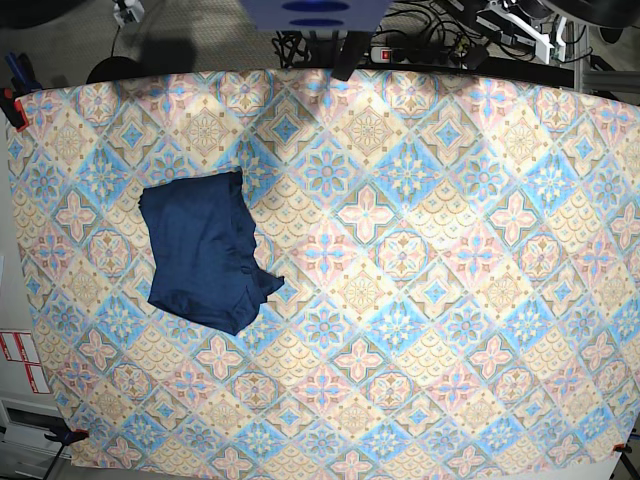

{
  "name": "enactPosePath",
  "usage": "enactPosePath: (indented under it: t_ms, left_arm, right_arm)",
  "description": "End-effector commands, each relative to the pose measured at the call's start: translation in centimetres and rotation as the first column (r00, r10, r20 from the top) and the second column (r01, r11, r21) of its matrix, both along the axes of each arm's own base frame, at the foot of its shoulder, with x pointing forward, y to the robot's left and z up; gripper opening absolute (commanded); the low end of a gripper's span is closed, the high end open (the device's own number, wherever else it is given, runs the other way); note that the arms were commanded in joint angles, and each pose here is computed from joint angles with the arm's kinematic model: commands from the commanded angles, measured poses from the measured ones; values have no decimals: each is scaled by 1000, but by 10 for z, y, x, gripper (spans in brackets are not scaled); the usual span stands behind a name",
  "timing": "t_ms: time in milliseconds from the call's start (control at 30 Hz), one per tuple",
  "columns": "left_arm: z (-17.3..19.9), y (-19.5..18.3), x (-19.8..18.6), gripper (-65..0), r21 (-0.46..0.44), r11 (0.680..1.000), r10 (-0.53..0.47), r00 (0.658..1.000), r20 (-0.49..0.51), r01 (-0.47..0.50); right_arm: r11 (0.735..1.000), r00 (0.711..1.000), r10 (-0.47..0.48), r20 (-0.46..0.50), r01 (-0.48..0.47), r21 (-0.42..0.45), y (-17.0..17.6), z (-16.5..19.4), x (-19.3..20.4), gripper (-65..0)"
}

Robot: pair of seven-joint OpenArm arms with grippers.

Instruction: Fold the T-shirt properly

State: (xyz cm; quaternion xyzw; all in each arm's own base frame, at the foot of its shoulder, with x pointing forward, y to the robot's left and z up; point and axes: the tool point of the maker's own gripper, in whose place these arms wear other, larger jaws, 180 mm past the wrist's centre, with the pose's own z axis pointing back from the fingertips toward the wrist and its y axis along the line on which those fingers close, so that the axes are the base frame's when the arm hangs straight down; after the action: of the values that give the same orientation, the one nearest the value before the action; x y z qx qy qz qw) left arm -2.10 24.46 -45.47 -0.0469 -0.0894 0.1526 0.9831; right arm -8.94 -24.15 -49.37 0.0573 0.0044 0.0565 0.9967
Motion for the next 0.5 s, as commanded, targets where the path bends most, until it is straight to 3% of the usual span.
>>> enactPosePath:
  t_ms: [0,167,467]
  left_arm:
    - [-5,0,-8,-650,-12,1000,7,1000,-7,-7]
    - [-56,-15,-30,-650,-24,1000,-19,998,-61,18]
    - [-128,-50,-53,-650,-58,996,-77,992,-95,72]
  right_arm:
    - [1000,999,-25,42,24,19,-3,-4,10,-650]
    - [978,982,-188,-29,190,86,8,-51,-21,-650]
    - [925,954,-287,-87,300,234,72,-101,-43,-650]
